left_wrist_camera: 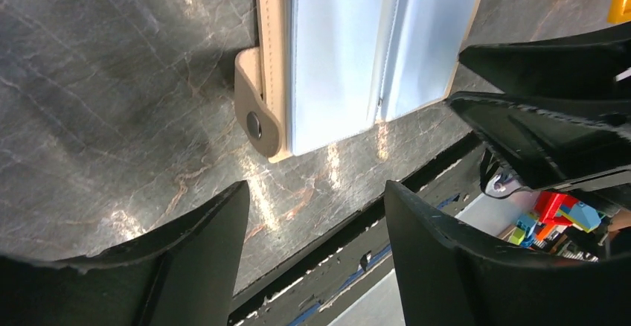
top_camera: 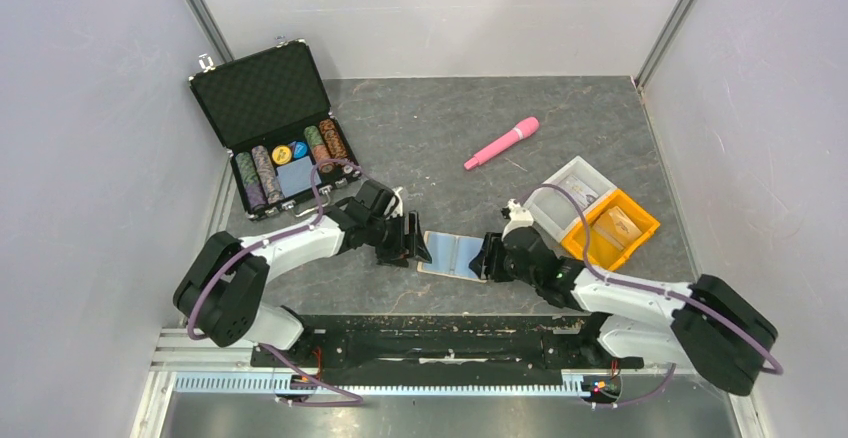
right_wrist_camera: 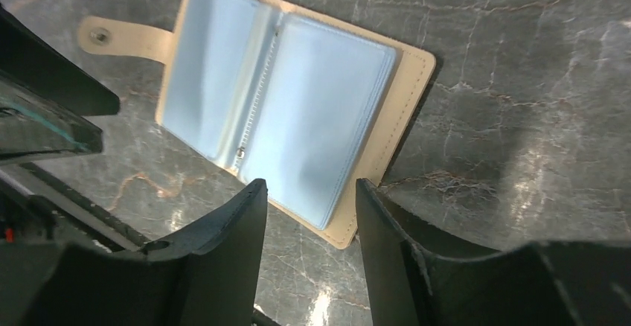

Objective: Take the credit cards out of the card holder
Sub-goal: Remove the credit card from the card holder.

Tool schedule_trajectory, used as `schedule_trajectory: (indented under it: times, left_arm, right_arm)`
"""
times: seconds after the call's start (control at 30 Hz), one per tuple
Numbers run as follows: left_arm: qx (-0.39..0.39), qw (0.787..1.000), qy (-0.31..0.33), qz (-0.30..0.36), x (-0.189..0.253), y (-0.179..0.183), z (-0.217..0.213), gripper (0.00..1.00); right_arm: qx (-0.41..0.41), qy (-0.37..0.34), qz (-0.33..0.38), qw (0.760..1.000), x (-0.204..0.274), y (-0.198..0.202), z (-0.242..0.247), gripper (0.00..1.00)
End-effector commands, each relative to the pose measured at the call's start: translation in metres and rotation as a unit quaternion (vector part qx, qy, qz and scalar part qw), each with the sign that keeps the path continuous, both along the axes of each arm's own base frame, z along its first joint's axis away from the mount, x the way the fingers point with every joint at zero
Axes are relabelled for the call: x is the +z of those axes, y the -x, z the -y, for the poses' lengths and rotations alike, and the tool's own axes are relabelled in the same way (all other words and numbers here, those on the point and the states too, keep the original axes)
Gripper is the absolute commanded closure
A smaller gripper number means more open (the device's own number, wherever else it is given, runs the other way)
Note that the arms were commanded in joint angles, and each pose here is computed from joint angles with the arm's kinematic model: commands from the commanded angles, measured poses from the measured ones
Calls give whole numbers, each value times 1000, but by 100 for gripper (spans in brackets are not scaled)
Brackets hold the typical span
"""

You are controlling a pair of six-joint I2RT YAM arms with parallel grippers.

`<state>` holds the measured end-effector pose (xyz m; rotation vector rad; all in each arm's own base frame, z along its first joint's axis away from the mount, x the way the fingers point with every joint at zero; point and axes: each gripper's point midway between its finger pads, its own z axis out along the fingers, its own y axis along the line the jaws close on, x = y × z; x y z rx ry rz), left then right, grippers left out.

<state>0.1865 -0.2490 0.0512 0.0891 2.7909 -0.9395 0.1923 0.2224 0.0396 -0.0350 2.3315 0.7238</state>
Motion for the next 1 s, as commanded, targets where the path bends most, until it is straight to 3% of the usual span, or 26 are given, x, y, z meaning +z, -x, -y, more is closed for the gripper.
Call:
schedule_trajectory:
  times: [0.0, 0.27, 0.43, 0.6, 0.73, 0.83, 0.97]
  left_arm:
    - [14, 999, 37, 15, 7, -12, 14, 27]
    - [19, 999, 41, 19, 5, -10, 12, 28]
    - [19, 999, 41, 18, 3, -9, 11, 28]
    - [19, 999, 42, 17, 2, -8, 11, 28]
    - [20, 999, 39, 15, -1, -9, 11, 32]
    - [21, 999, 40, 12, 0, -13, 15, 41]
    - [29, 999, 25, 20, 1, -24, 16, 43]
  right_arm:
    - [-30, 0, 40, 999, 16, -23, -17, 47]
    - [-26, 61, 31, 997, -5, -23, -17, 45]
    - [-22, 87, 29, 996, -13, -26, -16, 57]
    - [-26, 108, 39, 993, -12, -31, -12, 81]
    - [-22, 70, 65, 995, 7, -35, -18, 100]
    - [-14, 48, 78, 996, 18, -36, -23, 100]
    - [-13, 38, 77, 996, 22, -38, -21, 100]
